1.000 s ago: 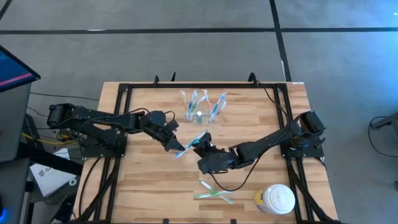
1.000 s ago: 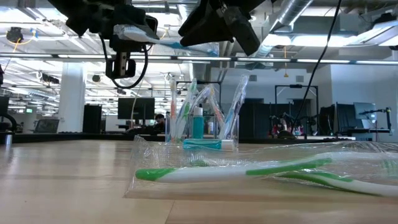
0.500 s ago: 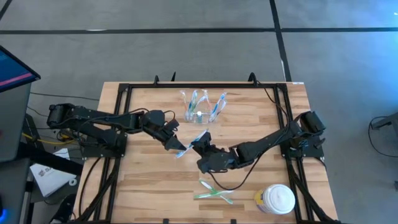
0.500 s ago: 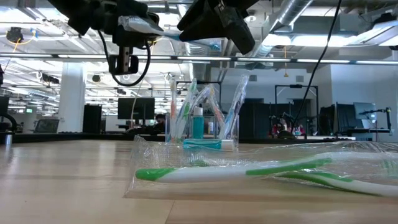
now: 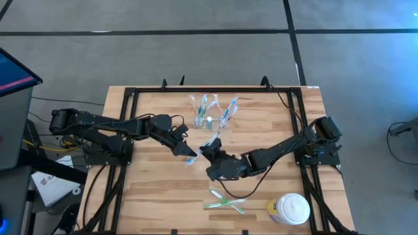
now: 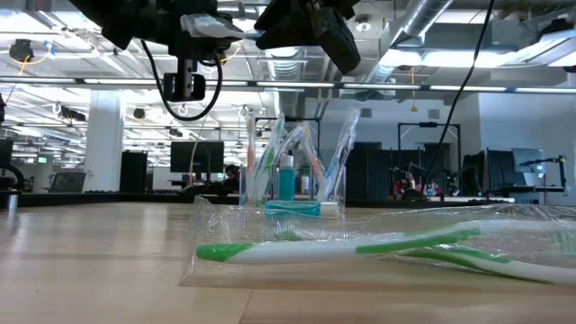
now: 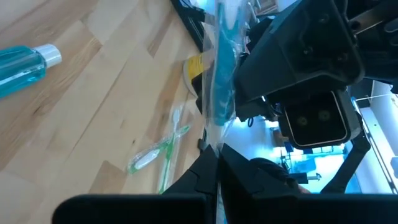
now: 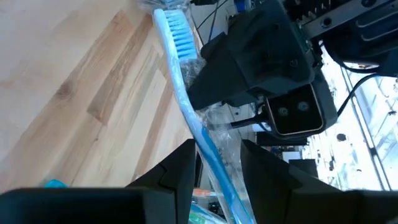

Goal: Pick & Place toothbrushing station
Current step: Put the blue toothbrush into the transparent organizer, then put the blue mouthwash into the transparent organizer

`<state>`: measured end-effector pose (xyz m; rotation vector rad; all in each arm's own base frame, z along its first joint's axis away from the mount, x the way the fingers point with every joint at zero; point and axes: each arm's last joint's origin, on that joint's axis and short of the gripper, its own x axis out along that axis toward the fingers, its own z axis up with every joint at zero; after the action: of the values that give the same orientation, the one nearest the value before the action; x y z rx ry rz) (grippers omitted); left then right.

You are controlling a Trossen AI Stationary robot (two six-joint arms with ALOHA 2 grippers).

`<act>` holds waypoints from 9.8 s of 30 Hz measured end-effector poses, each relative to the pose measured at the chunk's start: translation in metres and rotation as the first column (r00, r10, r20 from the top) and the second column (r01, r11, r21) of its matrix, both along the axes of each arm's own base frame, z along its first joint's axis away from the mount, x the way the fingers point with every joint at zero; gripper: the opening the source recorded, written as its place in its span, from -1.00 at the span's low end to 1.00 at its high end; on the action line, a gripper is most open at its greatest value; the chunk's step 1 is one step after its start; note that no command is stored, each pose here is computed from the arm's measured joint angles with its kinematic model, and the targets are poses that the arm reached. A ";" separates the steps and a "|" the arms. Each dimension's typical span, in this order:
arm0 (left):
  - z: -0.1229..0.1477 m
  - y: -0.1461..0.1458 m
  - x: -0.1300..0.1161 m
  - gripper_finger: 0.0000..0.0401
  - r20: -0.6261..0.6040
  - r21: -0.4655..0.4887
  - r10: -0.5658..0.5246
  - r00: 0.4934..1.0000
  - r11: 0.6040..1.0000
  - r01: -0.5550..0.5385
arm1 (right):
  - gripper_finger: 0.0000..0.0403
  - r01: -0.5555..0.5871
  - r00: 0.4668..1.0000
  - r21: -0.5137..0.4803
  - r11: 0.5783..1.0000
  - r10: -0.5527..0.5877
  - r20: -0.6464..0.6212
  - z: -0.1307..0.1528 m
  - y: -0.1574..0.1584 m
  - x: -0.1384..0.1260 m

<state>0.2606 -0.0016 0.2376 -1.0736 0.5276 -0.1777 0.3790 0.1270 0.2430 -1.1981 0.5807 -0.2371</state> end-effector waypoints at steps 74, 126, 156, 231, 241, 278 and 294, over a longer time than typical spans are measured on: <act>0.030 0.015 -0.014 -0.91 0.268 0.275 -0.084 0.960 0.961 0.007 | -0.96 0.017 0.999 0.169 0.985 -0.024 0.037 -0.004 -0.002 0.000; 0.020 0.016 -0.047 -0.92 0.371 0.616 -0.026 0.928 0.755 -0.225 | -0.96 -0.275 0.710 0.733 0.622 -0.383 0.591 -0.030 -0.132 -0.090; -0.009 0.012 -0.053 -0.92 0.343 0.640 0.067 0.937 0.713 -0.286 | -0.96 -0.260 0.600 0.757 0.600 -0.514 0.613 -0.079 -0.172 -0.082; -0.015 0.011 -0.056 -0.92 0.399 0.624 0.067 0.915 0.711 -0.324 | -0.92 -0.200 0.569 0.819 0.537 -0.617 0.544 -0.147 -0.191 -0.068; -0.015 0.011 -0.056 -0.92 0.398 0.624 0.067 0.915 0.711 -0.324 | -0.76 -0.211 0.567 0.813 0.542 -0.610 0.554 -0.148 -0.190 -0.068; -0.015 0.011 -0.056 -0.92 0.397 0.625 0.064 0.915 0.712 -0.321 | -0.20 -0.137 0.524 0.731 0.668 -0.578 0.626 -0.108 -0.162 -0.075; -0.015 0.009 -0.056 -0.92 0.397 0.637 0.048 0.916 0.704 -0.313 | -0.32 -0.156 0.790 0.843 0.514 -0.448 0.419 -0.072 -0.142 -0.089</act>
<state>0.2043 0.0077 0.2228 -0.3241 0.1176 0.0169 0.2898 -0.0148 0.1711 -0.0288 0.1578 -0.4065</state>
